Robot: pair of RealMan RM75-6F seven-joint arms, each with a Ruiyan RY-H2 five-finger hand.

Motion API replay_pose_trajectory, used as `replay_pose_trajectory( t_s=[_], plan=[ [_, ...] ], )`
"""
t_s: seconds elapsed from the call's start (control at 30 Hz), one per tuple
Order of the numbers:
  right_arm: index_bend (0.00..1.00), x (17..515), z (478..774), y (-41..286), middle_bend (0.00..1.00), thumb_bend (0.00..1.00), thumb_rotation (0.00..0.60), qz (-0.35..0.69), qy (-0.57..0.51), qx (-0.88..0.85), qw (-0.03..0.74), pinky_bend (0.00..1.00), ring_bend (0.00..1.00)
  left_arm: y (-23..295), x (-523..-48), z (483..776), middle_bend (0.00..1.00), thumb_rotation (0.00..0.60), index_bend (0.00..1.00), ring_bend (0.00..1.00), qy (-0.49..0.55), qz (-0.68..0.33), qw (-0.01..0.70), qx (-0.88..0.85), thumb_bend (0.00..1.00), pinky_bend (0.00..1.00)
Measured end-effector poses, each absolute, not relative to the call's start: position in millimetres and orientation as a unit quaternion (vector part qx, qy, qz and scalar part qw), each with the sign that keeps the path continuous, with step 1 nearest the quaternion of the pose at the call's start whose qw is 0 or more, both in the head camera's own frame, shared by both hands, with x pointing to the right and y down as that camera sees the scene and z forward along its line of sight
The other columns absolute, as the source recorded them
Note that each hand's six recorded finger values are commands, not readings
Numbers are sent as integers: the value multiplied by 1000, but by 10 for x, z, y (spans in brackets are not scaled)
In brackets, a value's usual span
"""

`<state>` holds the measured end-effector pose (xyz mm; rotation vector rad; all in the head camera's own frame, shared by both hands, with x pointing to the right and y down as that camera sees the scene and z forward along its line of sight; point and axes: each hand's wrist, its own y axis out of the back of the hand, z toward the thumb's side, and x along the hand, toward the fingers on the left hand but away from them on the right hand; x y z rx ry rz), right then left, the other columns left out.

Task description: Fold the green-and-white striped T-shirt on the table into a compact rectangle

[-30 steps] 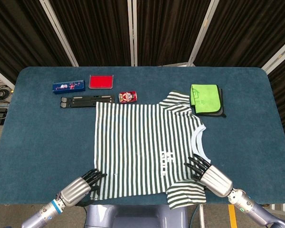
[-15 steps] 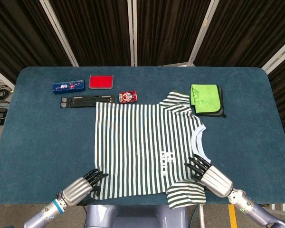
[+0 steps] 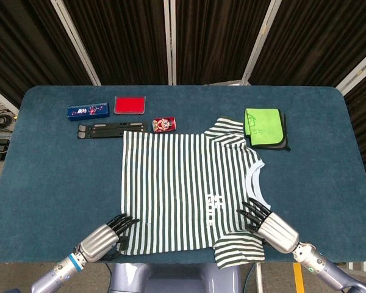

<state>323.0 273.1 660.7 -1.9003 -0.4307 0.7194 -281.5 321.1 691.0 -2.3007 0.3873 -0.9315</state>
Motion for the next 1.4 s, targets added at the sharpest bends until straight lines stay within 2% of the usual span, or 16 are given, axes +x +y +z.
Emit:
replay_pose_trajectory(
  t_s=[0.3,0.77,1.4],
  plan=[
    [699,3229,6600,2717,173,337,600,298,-177,-788,510,0,0,3174,-2787,6868,0,600,723,0,165,-349,304,-871,460,0],
    [702,3082,6533,2726,171,341,600,268,-149,-812,497,0,0,3148,-2801,6543,0,600,744,0,173,-319,325,-873,459,0],
    [705,2873,6236,2878,173,343,600,228,-88,-846,473,0,0,3407,-2911,6173,0,600,760,0,127,-277,349,-886,459,0]
  ],
)
